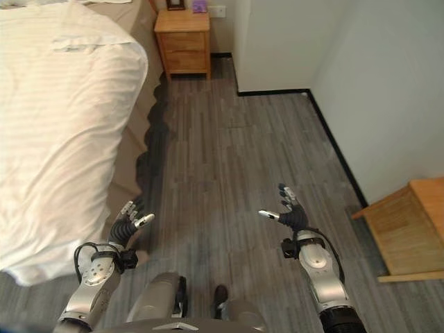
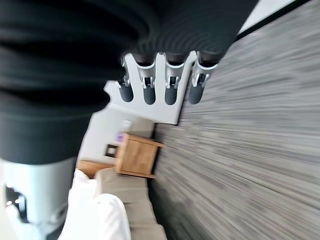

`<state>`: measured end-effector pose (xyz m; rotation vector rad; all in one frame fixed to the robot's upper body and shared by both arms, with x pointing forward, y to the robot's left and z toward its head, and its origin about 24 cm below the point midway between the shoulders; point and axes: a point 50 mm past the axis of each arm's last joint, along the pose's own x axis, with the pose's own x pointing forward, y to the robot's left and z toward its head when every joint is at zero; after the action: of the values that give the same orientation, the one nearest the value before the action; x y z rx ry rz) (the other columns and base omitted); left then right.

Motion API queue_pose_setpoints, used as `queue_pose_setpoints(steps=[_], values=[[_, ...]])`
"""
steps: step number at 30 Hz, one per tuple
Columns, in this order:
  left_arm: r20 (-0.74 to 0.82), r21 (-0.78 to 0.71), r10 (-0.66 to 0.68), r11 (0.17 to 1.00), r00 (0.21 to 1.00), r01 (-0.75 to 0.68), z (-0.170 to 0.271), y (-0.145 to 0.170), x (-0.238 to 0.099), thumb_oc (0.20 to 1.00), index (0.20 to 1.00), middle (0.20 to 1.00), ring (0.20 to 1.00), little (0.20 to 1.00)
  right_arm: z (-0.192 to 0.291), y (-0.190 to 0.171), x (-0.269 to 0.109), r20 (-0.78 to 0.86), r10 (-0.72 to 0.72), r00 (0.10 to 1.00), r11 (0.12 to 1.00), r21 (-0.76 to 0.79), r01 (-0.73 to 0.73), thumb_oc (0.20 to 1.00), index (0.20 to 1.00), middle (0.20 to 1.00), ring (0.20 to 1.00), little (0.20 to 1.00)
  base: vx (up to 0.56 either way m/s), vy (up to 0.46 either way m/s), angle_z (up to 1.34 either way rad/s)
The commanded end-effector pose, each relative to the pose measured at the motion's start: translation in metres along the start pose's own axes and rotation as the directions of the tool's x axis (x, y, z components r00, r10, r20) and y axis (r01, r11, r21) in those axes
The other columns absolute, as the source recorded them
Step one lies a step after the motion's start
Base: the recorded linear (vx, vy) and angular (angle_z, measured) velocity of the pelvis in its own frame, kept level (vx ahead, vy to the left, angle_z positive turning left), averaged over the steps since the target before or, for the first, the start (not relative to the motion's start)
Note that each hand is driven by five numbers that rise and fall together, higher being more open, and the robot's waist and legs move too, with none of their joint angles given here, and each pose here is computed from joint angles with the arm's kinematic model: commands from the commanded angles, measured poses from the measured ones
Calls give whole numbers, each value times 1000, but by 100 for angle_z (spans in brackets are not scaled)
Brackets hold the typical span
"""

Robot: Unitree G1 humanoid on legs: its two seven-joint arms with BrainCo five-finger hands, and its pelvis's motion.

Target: Making the bed.

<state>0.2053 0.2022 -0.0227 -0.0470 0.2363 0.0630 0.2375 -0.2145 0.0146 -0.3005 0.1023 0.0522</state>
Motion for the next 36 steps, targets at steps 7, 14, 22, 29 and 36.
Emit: queue_pose_setpoints(steps=[7,14,22,29,36], values=[[95,9,55,998,994,-56,20,20,1,1000,1000,1000,1000,1000,32,-1,12,155,41,987,998,-56,-33,1000,1000,1000,1000,1000,796,197,-14],[63,58,65,996,996,-69,16,26,3,1000,1000,1000,1000,1000,43,19,17,193,111,975,990,-106,-92,1000,1000,1000,1000,1000,632,238,-27],[80,37,84,996,993,-87,20,28,7,1000,1000,1000,1000,1000,32,19,12,144,75,987,996,-48,-68,1000,1000,1000,1000,1000,779,-72,101],[43,-45,125,991,991,-123,8,26,4,1000,1000,1000,1000,1000,14,20,4,61,110,992,991,-78,-106,1000,1000,1000,1000,1000,688,-230,89],[69,-51,88,995,994,-85,15,20,9,1000,1000,1000,1000,1000,28,13,16,109,70,992,995,-72,-62,1000,1000,1000,1000,1000,363,-153,37]])
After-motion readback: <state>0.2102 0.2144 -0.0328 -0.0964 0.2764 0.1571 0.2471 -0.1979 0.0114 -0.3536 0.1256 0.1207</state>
